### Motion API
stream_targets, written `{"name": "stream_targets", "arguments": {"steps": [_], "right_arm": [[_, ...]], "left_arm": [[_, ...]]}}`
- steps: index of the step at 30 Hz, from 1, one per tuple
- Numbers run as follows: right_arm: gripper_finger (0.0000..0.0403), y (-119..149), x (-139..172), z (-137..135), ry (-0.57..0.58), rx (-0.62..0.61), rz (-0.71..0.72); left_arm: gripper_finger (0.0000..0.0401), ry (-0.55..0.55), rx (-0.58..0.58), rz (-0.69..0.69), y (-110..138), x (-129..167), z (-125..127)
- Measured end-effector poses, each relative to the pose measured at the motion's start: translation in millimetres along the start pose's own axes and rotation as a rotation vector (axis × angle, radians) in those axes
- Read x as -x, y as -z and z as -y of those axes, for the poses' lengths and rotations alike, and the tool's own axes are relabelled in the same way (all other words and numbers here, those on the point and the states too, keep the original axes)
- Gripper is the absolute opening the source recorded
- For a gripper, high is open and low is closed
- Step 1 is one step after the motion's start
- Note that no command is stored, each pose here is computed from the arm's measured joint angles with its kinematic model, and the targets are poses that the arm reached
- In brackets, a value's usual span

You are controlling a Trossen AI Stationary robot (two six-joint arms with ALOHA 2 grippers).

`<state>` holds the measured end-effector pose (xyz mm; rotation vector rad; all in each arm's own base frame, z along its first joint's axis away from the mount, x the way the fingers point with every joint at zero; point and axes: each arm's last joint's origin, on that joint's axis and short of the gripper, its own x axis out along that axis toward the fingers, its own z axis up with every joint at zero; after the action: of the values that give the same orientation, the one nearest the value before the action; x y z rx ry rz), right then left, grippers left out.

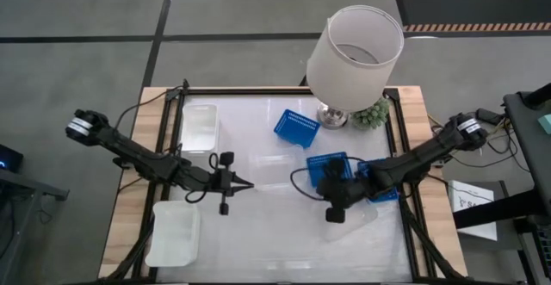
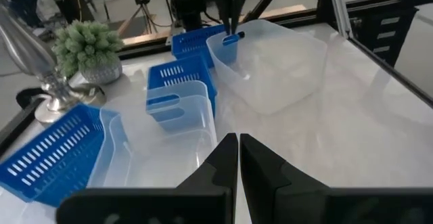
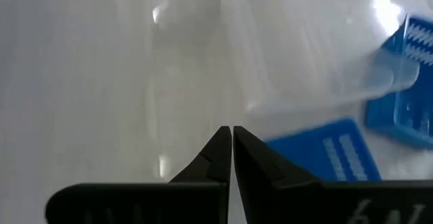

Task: Stack baskets by color
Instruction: Stack the middle blue bin on top of the top blue bin

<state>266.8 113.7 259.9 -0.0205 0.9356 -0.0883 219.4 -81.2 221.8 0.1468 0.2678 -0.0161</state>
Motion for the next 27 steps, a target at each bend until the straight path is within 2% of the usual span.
{"name": "stream_targets", "arguments": {"steps": [5,11,21,27], "right_arm": [[0.0027,8,2,-5,-0.026,-0.013,-0.118],[0.0084,28,-10,1,-0.016,-0.001,-0.191],[0.0151,52,-37,34,0.088,-0.02,-0.293],[0.0167,50,-48,49,0.042,-0.031,-0.306]], "left_arm": [[0.0,-0.004,-0.048,0.024,-5,3,-1],[0.0,-0.012,-0.113,0.065,-11,7,-4],[0.0,-0.027,-0.146,0.095,-16,13,-7],[0.0,-0.05,-0.145,0.1,-17,15,-8]]}}
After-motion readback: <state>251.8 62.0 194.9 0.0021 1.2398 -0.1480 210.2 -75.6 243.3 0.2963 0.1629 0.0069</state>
